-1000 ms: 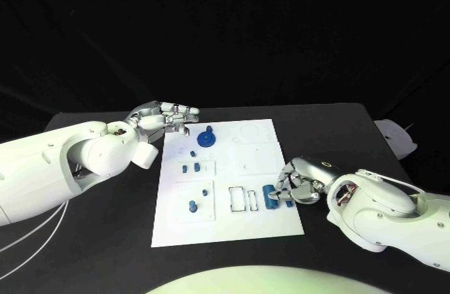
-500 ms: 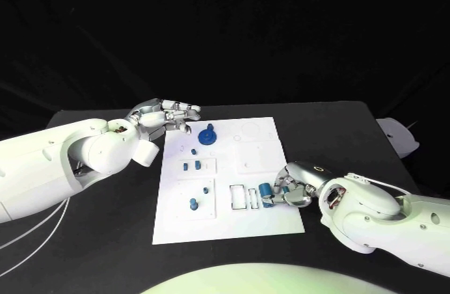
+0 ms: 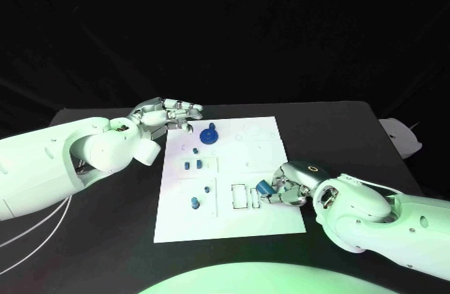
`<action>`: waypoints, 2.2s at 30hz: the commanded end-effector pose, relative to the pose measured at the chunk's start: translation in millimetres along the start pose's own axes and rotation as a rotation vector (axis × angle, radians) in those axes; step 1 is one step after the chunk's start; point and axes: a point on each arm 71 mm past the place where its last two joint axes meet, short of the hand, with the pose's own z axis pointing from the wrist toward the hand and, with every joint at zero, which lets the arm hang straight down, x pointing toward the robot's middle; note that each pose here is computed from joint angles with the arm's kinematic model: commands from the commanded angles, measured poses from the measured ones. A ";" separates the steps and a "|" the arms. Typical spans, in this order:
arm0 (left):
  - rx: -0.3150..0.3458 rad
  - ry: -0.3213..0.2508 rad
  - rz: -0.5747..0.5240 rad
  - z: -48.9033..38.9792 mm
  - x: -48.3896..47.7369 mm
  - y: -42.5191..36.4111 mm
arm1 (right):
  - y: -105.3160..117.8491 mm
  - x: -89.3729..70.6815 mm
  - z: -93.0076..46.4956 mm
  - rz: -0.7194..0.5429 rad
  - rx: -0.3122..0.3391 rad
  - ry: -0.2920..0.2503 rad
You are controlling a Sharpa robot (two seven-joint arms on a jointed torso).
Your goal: Assemble the parts on the task board
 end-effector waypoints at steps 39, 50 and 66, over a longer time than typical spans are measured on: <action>0.017 0.022 -0.009 -0.5 2.1 -1.5 | 46.6 6.4 -0.5 0.212 -0.090 0.038; 0.014 0.018 -0.008 -2.4 1.1 -1.5 | 48.4 10.5 4.6 0.203 -0.067 0.070; 0.013 0.011 -0.007 -4.3 -1.1 -1.7 | 45.3 12.7 8.9 0.178 -0.032 0.083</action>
